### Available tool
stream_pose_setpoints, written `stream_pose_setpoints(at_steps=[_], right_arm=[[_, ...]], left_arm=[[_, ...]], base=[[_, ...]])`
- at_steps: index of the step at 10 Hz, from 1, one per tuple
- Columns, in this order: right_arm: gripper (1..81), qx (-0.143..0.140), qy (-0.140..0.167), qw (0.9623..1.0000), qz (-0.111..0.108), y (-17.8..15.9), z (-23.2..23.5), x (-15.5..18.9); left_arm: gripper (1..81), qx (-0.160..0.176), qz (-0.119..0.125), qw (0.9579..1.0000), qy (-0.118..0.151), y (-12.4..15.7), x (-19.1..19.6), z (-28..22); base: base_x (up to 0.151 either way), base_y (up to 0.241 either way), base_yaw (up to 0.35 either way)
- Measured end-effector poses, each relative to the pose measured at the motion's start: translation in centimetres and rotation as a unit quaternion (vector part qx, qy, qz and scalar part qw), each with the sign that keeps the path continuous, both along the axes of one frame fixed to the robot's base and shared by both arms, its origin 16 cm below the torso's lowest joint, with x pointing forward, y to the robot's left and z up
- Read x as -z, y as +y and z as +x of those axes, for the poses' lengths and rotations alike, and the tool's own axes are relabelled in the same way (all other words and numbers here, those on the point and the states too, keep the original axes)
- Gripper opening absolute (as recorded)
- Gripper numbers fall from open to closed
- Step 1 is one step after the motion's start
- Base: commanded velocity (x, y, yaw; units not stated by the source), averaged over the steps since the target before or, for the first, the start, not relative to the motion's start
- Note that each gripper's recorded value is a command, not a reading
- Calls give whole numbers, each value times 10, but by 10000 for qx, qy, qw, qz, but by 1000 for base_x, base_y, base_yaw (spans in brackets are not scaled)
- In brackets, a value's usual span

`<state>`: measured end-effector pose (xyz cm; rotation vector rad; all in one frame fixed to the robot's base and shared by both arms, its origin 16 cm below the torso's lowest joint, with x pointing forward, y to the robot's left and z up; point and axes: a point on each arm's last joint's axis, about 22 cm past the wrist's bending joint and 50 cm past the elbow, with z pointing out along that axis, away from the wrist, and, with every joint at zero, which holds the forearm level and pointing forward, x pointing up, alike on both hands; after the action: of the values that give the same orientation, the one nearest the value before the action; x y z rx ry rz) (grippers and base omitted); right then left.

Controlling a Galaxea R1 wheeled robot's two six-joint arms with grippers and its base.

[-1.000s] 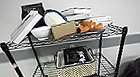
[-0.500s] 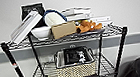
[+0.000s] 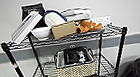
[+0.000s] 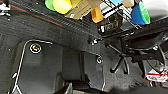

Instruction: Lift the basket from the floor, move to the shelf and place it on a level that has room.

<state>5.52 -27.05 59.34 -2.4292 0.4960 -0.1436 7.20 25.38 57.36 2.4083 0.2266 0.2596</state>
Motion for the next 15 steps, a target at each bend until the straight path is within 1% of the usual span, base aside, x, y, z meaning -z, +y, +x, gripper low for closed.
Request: stream_pose_setpoints(at_steps=[1,3,4,6,7,9,11,13,14,15], right_arm=[[811,-33,44,10000,-62,5,-8,14],[811,-128,136,9998,-90,25,-29,36],[811,-170,198,9996,-116,32,-40,46],[811,-194,233,9991,-283,33,-47,65],[811,-204,231,9989,-344,34,-48,72],[811,-245,284,9978,-538,43,-55,97],[811,-298,293,9966,-715,49,-57,115],[811,-412,270,9958,-766,70,-59,126],[811,-478,302,9949,-841,74,-66,133],[811,-522,346,9932,-979,70,-72,141]], left_arm=[[811,38,-6,10000,50,-9,8,-12],[811,65,106,9999,97,-11,24,-23],[811,67,104,9999,99,-19,30,-25],[811,86,82,9998,132,-40,43,-33],[811,97,171,9997,156,-39,51,-37],[811,113,473,9986,184,-28,72,-44],[811,115,641,9977,169,-34,89,-45],[811,117,887,9959,144,-33,106,-45],[811,116,1035,9945,131,-31,115,-45],[811,114,1137,9934,121,-33,121,-46]], base=[[0,0,0],[0,0,0],[0,0,0],[0,0,0],[0,0,0],[0,0,0],[0,0,0],[0,0,0],[0,0,0],[0,0,0]])
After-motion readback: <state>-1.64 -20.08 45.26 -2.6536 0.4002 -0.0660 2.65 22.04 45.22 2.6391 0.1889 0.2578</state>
